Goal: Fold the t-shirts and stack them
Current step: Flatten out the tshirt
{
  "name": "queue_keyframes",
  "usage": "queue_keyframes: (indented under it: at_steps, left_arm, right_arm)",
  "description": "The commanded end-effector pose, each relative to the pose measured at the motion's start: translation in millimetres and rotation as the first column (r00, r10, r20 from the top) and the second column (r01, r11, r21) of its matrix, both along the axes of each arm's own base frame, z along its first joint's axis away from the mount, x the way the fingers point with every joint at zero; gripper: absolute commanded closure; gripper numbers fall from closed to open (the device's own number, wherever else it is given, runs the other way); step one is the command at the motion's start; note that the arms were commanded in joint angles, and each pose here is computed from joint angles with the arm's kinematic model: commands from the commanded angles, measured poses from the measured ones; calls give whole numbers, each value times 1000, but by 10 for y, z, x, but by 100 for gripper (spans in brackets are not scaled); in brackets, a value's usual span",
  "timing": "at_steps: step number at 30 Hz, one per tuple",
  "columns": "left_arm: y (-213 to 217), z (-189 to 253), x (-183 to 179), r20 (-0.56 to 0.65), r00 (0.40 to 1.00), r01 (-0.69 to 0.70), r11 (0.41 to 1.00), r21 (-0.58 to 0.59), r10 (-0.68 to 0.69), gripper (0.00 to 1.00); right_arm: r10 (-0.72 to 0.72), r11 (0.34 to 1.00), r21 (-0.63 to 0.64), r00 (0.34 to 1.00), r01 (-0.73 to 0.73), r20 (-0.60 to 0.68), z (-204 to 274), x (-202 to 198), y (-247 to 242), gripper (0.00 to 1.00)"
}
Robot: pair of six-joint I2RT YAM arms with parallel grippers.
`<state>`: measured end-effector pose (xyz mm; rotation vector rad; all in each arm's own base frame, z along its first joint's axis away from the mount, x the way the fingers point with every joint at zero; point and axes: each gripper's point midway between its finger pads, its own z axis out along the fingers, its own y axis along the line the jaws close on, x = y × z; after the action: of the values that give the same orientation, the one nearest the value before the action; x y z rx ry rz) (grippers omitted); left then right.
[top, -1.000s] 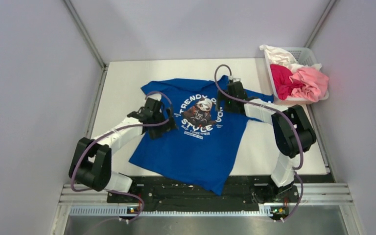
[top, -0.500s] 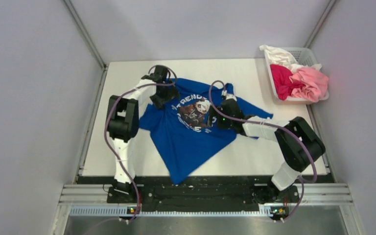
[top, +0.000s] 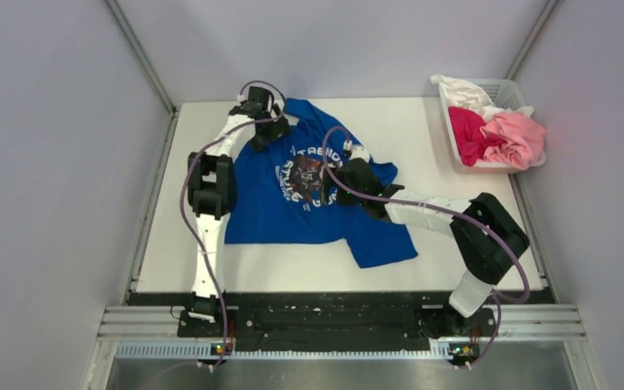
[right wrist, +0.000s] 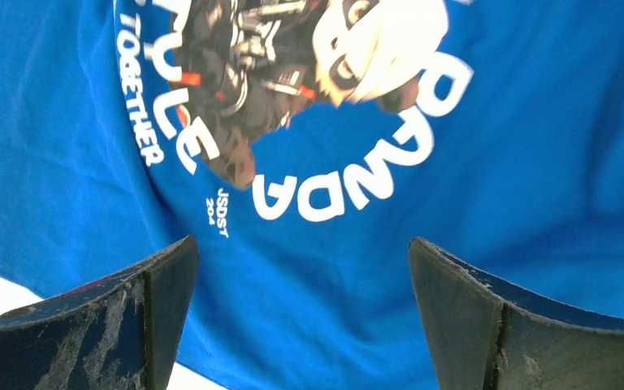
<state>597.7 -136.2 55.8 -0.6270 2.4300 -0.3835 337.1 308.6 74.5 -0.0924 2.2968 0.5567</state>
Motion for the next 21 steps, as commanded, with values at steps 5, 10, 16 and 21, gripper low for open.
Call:
queue_keyframes:
  at_steps: [5,10,16,21]
  left_arm:
    - [826,1321,-1411,113,974,-218,950,224,197,1]
    - [1323,865,-2596,1,919,-379,881,282,395,1]
    - [1568,276,-3461,-132,849,-462,840,284,511,1]
    - [1720,-84,-3550,-208,776,-550,799,242,596,9]
  right_arm:
    - [-182,982,-23,969,188,167,669,73,-652,1]
    - [-286,957,-26,952,290,106,475,-241,-1106,1]
    - [-324,944,-24,937,330,131,434,-477,-1420,1]
    - [-319,946,-3,937,323,142,489,-495,-1439,1]
